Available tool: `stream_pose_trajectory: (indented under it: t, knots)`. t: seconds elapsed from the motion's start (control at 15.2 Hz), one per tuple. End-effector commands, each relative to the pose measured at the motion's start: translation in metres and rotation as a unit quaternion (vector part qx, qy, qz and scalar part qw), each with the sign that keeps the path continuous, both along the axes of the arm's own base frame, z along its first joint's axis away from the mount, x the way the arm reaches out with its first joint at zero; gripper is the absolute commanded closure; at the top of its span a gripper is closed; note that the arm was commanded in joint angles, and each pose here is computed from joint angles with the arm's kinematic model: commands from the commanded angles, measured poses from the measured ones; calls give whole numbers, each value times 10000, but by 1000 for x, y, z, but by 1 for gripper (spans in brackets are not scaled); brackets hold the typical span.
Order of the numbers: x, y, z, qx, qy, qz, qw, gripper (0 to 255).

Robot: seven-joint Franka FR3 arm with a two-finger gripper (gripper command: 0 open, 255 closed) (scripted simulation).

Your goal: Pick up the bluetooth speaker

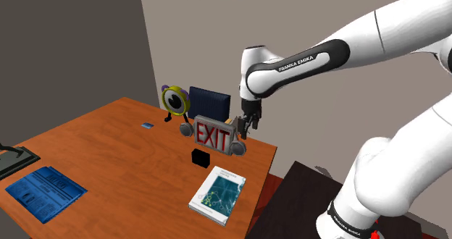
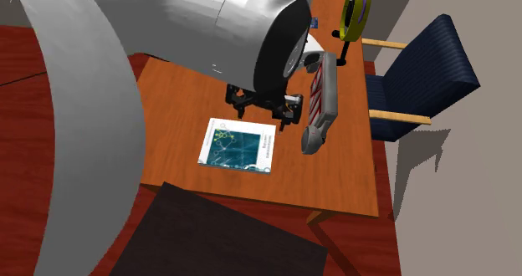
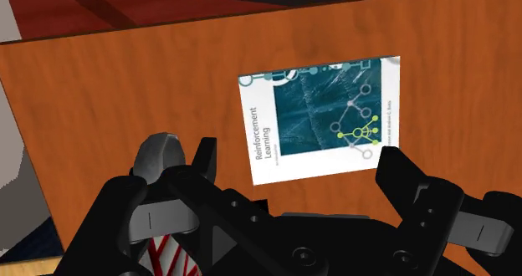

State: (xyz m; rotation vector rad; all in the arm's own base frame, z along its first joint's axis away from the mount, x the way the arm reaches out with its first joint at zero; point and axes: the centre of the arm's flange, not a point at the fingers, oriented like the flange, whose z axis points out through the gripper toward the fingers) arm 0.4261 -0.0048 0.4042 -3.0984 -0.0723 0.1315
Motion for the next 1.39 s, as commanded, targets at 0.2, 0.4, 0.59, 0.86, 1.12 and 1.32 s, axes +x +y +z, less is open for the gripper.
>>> stream_pose_trajectory:
  t: [0.2,0.4,0.59,0.86,1.12,1.32]
  knots:
    - [44,1,-52,-5,-77,159,9998,0]
    - [71,3,-81,-7,-117,253,9996,0]
    - [97,6,-109,-9,-158,346,9993,0]
    - [133,11,-146,-12,-211,471,9987,0]
    - [169,16,-183,-15,-265,596,9979,0]
    - [196,21,-210,-18,-305,689,9972,0]
